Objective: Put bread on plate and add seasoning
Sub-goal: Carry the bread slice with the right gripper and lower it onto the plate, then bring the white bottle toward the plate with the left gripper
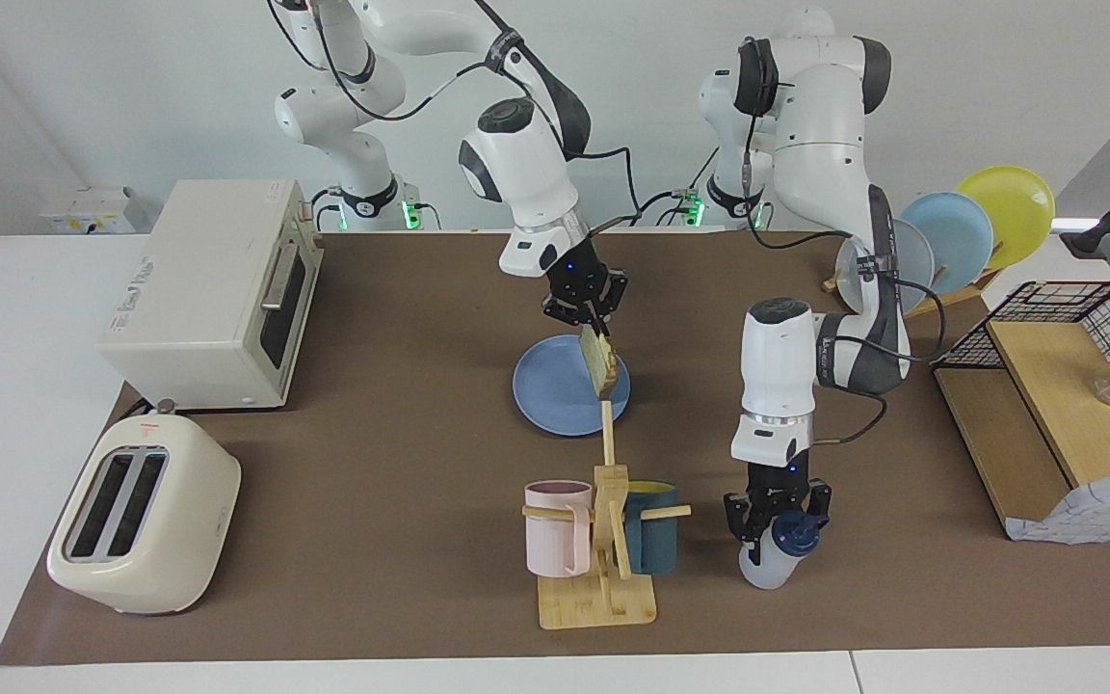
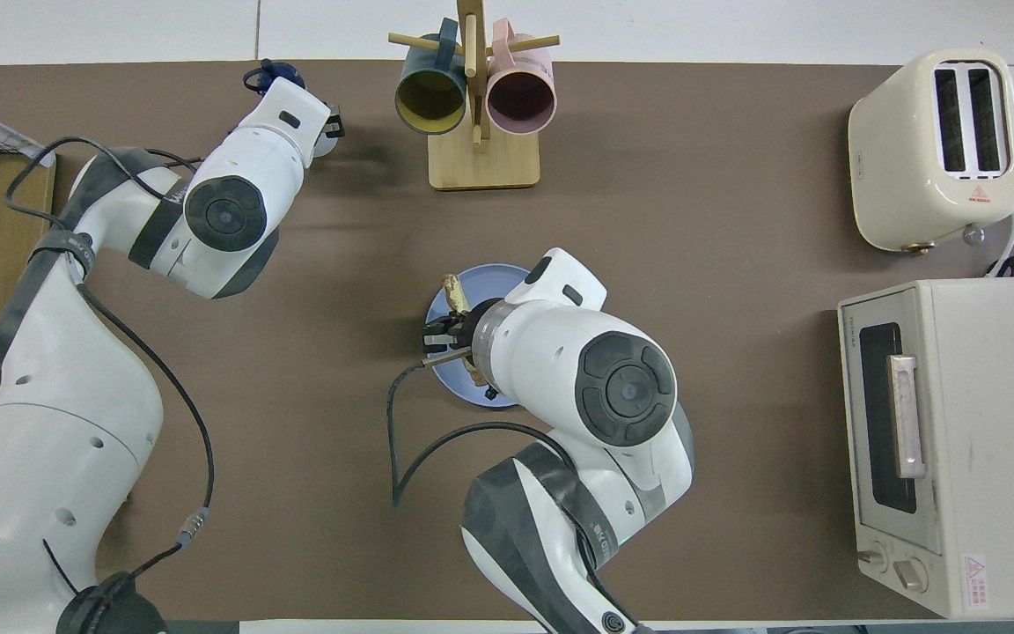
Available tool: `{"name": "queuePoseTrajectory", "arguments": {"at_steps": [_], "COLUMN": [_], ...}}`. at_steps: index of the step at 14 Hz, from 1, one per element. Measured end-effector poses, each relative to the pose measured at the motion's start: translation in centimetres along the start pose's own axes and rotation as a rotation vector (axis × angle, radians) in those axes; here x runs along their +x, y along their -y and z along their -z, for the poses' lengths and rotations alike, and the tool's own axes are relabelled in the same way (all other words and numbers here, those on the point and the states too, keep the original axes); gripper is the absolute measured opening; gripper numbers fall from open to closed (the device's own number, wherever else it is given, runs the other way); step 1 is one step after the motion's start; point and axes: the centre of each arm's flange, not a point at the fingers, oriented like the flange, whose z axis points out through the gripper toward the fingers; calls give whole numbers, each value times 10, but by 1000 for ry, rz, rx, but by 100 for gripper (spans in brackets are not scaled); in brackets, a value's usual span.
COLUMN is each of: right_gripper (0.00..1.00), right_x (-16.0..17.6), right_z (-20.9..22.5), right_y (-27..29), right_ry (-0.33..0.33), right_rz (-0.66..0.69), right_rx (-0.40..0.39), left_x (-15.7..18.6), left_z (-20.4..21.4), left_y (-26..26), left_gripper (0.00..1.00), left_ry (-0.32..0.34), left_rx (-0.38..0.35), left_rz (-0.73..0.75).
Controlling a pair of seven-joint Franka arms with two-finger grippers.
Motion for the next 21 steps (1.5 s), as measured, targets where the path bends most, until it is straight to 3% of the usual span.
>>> {"name": "queuePoseTrajectory", "arguments": {"at_steps": [2, 3, 9, 10, 12, 15, 20, 21], "right_gripper": [6, 6, 6, 6, 6, 6, 6, 11], "right_x": [-5, -7, -23, -24, -19, -4, 1, 0], "right_z": [-4, -5, -20, -22, -19, -15, -15, -15], "right_y": [1, 1, -13, -19, -35, -65, -82, -82], "right_ry": [3, 3, -1, -4, -12, -26, -28, -24], "right_rz": [4, -1, -72, -80, -104, -129, -143, -143], "right_rx": [-1, 0, -12, -17, -28, -46, -59, -61], "left_x": [1, 2, 15, 20, 22, 12, -27, -33], "left_z": [0, 0, 7, 15, 40, 82, 127, 131], "left_y": [1, 3, 16, 23, 36, 46, 35, 32], "left_gripper": [51, 49, 47, 42, 42, 42, 42, 42], "left_ry": [-3, -3, -35, -41, -41, -25, 21, 30], "left_rx": [0, 3, -5, -3, 3, -4, -39, -43], "left_rz": [1, 3, 30, 38, 10, -116, -194, -203]}}
